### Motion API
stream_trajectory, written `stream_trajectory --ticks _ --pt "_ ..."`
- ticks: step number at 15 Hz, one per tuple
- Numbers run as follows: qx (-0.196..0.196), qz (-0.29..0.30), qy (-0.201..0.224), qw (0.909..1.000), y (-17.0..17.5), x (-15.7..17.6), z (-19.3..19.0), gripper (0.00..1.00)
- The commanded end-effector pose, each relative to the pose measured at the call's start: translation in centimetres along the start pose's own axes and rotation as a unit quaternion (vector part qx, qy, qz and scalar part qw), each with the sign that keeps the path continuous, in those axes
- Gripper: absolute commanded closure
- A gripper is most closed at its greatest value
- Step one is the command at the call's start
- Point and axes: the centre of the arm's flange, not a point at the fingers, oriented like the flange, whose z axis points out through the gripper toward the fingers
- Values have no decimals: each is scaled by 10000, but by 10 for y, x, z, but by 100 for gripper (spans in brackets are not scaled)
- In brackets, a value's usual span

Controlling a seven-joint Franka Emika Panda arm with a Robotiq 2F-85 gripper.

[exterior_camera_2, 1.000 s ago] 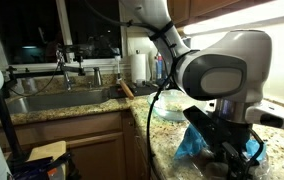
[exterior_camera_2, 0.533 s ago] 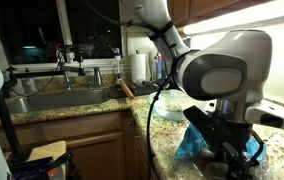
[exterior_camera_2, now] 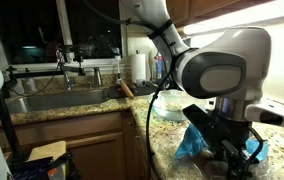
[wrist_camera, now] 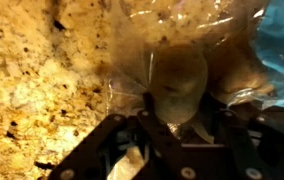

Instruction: Remove three potatoes from the plastic bag and place them in the glass bowl on the left

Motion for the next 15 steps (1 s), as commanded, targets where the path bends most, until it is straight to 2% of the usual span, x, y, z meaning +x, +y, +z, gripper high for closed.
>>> stream_trajectory --ticks 1,15 --pt "7 -48 89 9999 0 -18 -21 77" --pt "-22 -434 374 9984 -16 -27 -68 77"
